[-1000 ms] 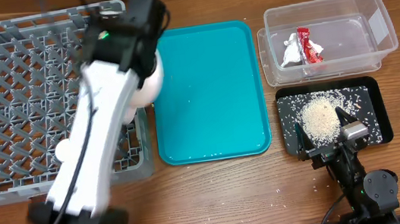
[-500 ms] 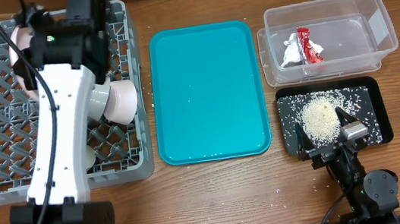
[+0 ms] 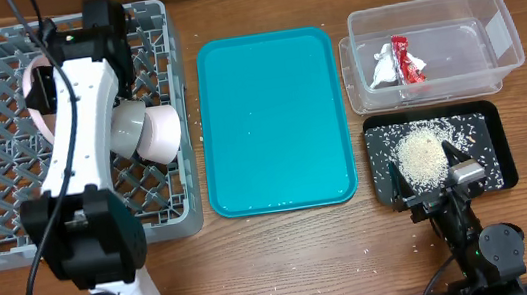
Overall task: Sort waste into correct bins and load items into the dishwasher
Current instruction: 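Lift the white plate with the left gripper and stand it in the rack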
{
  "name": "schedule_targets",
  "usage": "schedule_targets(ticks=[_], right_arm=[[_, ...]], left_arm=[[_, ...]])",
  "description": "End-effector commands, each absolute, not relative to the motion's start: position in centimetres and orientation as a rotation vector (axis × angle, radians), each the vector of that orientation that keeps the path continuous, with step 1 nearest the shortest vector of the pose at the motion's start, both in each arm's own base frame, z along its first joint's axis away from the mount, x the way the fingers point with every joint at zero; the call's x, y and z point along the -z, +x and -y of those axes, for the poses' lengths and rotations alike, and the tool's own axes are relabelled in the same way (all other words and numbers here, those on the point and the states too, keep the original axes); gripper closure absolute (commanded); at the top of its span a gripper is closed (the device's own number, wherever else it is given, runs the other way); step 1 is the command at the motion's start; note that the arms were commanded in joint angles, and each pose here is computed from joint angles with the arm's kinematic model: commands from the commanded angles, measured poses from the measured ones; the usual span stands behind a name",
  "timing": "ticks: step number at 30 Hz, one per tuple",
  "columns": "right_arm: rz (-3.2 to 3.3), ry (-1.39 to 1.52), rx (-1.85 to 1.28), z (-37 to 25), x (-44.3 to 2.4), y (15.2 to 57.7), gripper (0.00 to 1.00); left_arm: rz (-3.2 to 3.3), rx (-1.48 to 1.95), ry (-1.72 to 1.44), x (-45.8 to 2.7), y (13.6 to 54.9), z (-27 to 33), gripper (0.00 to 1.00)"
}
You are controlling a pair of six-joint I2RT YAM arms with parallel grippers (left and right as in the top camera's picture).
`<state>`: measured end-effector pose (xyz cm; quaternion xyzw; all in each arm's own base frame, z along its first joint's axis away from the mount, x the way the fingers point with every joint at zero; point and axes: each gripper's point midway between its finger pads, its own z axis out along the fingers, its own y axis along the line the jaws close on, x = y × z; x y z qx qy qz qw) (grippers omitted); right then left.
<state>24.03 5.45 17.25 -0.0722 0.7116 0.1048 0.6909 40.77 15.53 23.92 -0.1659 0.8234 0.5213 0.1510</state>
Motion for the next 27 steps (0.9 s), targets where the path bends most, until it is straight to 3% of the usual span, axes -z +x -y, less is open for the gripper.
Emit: schedule_targets(ticks=[1,2,9,14,20,27], right_arm=[[-1.586,-0.158,-0.230,-5.4,-17.1,24.1,0.00],[-1.586,-0.158,-0.230,-5.4,-17.1,24.1,0.00],[-1.586,-0.158,-0.230,-5.4,-17.1,24.1,0.00],[-1.586,-0.158,-0.230,-5.4,-17.1,24.1,0.00],[-1.586,-0.158,-0.230,-5.4,-17.1,24.1,0.00],[-1.586,-0.158,-0.230,-5.4,-17.1,24.1,0.00]], left_arm=[[-2.397,-1.505,-0.455,-23.7,40.3,-15.5,0.42],[-2.407,-1.469,-0.453,-24.0,40.2,-15.0,0.00],[-2.420,-0.787,-0.482,-30.8,38.7,-8.2,0.00],[-2.340,-0.243,-0.345,-37.7,33.4,-1.4,0.00],[-2.329,0.222,-0.142,-40.8,26.7,4.7,0.00],[-2.287,0.396,-0.063,-42.5,21.8,6.3,0.00]])
